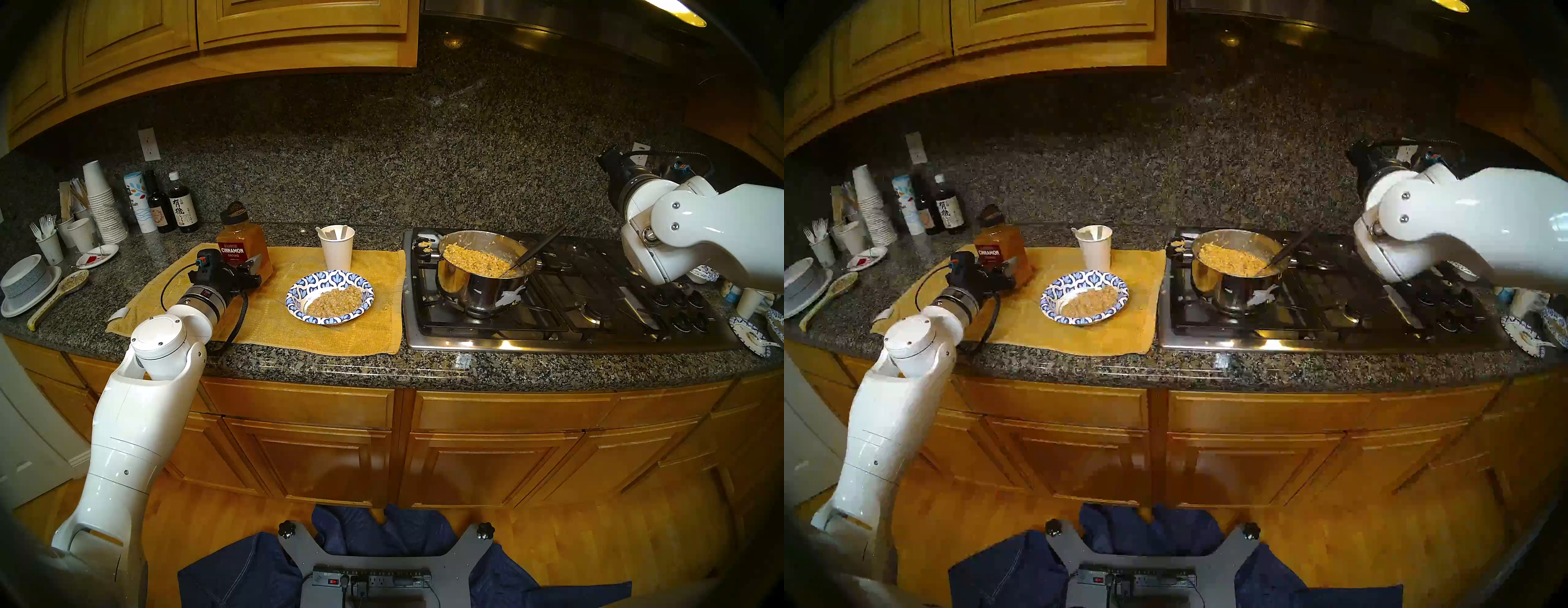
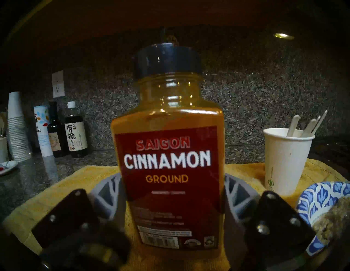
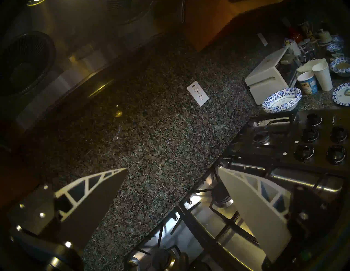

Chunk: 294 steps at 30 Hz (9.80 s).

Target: Scoop oatmeal into bowl, add cinnamon, and put a spoon inside bowl

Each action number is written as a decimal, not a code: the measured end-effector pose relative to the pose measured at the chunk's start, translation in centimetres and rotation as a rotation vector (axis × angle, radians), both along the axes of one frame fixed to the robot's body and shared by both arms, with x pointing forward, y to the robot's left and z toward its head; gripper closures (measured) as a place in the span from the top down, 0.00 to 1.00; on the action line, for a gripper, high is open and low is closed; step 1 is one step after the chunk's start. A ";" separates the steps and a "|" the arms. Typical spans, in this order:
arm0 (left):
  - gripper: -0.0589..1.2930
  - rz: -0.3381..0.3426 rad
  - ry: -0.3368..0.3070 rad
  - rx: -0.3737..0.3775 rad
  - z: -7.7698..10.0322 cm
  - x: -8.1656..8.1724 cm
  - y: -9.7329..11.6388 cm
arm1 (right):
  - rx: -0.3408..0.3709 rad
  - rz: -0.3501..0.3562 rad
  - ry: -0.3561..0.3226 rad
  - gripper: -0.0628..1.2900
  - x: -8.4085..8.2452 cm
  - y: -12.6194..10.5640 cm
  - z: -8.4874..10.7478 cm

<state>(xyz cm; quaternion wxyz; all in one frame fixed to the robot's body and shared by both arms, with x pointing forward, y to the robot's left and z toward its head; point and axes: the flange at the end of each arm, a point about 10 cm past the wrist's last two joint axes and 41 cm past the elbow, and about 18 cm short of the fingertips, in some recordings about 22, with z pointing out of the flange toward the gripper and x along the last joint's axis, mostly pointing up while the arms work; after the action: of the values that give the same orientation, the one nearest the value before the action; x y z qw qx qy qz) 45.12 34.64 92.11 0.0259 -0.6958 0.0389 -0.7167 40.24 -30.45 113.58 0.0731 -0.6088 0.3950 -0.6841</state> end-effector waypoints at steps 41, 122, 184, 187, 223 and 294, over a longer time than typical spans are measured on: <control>0.56 -0.054 -0.211 0.513 1.8 -3.0 -2.2 | -0.002 0.000 0.006 0.96 0.0 0.1 0.0; 0.55 -0.237 -0.670 1.484 0.1 -0.2 -0.1 | 0.001 -0.008 0.023 0.96 0.0 0.1 -0.2; 0.55 -0.160 -0.995 1.905 0.7 3.7 1.2 | 0.012 -0.021 0.048 0.96 0.0 0.0 -0.6; 0.55 -0.136 -1.003 1.909 1.1 4.0 1.2 | 0.013 -0.022 0.049 0.96 0.0 0.0 -0.6; 0.55 -0.105 -1.180 1.932 -0.6 5.6 0.4 | 0.009 -0.023 0.049 0.96 0.0 0.0 -0.5; 0.55 0.002 -1.380 2.054 1.8 7.4 2.7 | 0.004 -0.024 0.047 0.96 0.0 0.1 -0.3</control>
<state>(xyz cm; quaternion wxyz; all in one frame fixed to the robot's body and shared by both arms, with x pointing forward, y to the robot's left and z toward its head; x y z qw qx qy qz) 52.56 37.30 93.95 0.5753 0.1701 0.5606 -0.5708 40.24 -30.37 113.31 0.0570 -0.6199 0.4053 -0.6695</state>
